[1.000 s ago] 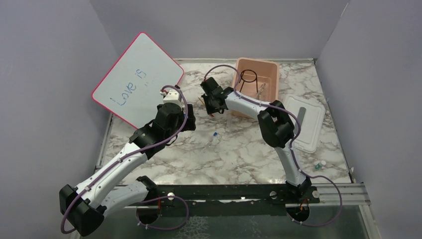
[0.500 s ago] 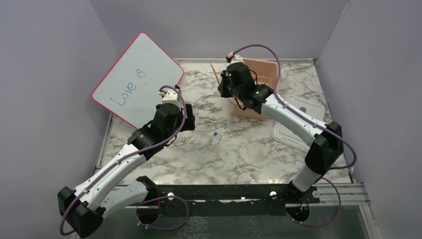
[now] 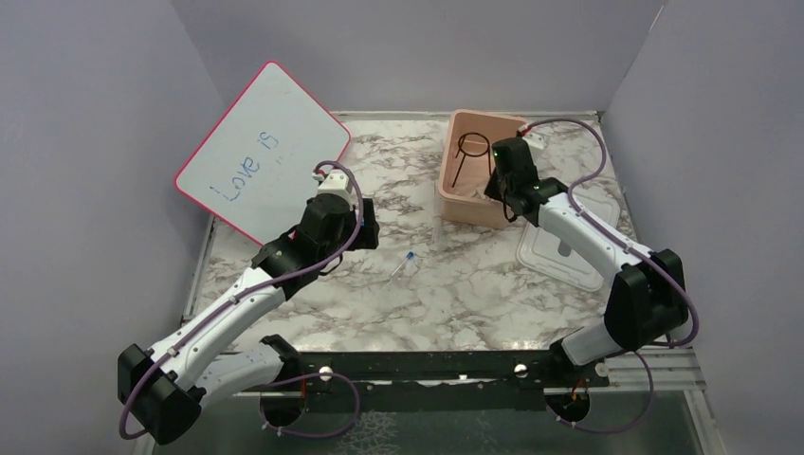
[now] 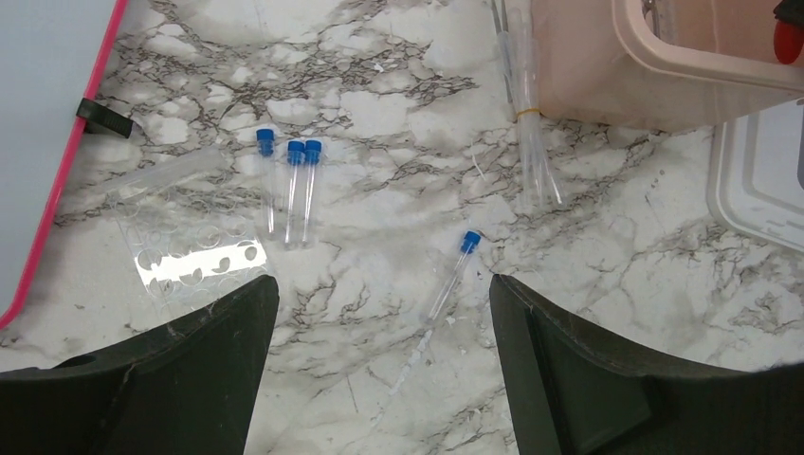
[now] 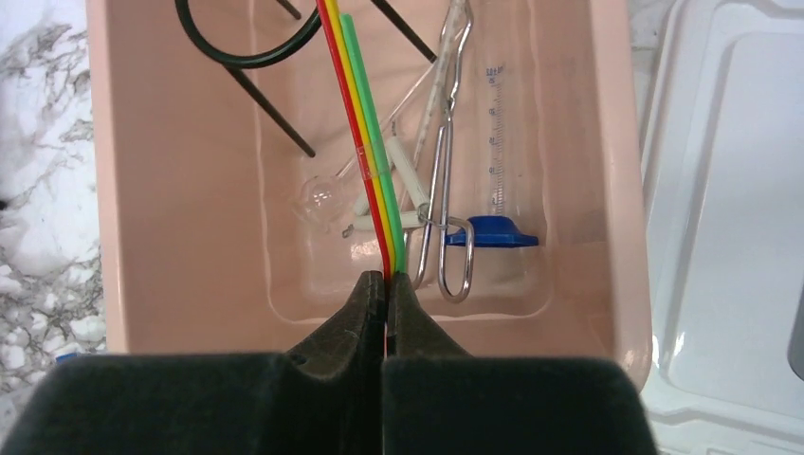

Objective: Organize the chemistry lab equipment

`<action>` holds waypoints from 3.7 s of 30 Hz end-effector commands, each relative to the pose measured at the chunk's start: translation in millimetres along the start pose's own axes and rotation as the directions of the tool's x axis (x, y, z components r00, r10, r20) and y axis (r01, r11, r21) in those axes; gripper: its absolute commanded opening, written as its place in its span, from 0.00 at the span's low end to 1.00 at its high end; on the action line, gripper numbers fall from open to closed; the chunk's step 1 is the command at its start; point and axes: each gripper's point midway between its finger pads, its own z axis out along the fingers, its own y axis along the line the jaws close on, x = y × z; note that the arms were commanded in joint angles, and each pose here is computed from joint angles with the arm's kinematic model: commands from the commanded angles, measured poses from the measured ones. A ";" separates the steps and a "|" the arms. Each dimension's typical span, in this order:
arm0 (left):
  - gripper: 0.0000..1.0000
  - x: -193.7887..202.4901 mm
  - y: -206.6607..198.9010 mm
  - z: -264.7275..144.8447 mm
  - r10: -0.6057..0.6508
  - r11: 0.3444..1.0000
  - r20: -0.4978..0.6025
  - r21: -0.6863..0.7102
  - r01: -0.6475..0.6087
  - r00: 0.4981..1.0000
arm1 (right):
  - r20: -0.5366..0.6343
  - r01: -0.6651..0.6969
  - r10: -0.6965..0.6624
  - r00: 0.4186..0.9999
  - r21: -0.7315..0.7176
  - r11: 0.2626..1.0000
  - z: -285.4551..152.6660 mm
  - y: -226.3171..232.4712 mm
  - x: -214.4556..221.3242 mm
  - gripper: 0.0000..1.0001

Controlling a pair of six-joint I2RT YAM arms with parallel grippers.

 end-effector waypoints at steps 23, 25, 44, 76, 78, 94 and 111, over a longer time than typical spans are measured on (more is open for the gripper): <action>0.85 -8.2 -16.5 13.9 0.015 0.999 -0.010 0.047 -0.014 1.000 | -0.031 0.003 -0.006 1.000 -0.096 0.995 14.0 10.0 -36.2 0.35; 0.85 -8.0 -15.8 14.1 0.014 0.999 -0.007 0.044 -0.014 1.000 | -0.028 0.019 -0.024 0.999 -0.150 0.988 0.7 21.5 -36.4 0.35; 0.85 -9.4 -4.2 16.3 0.000 1.000 0.024 -0.007 0.001 1.000 | -0.094 0.225 -0.256 0.962 -0.255 0.940 -55.5 94.2 95.8 0.51; 0.85 -4.6 -3.5 17.8 -0.003 1.000 0.009 -0.002 0.003 1.000 | -0.134 0.355 -0.366 0.921 -0.097 0.930 35.2 81.2 186.2 0.23; 0.85 -4.8 -3.2 17.7 -0.003 1.000 0.009 -0.003 0.003 1.000 | -0.126 0.354 -0.370 0.920 -0.131 0.926 30.2 86.5 183.3 0.18; 0.85 -10.9 -2.0 15.6 0.000 1.000 0.027 -0.007 0.001 1.000 | 0.021 0.314 -0.356 0.934 -0.519 0.795 -48.5 153.5 126.7 0.12; 0.85 -10.4 -3.1 15.1 -0.004 1.000 0.020 0.001 0.004 1.000 | 0.238 0.063 -0.041 0.970 -0.086 0.994 -58.6 27.8 -16.8 0.12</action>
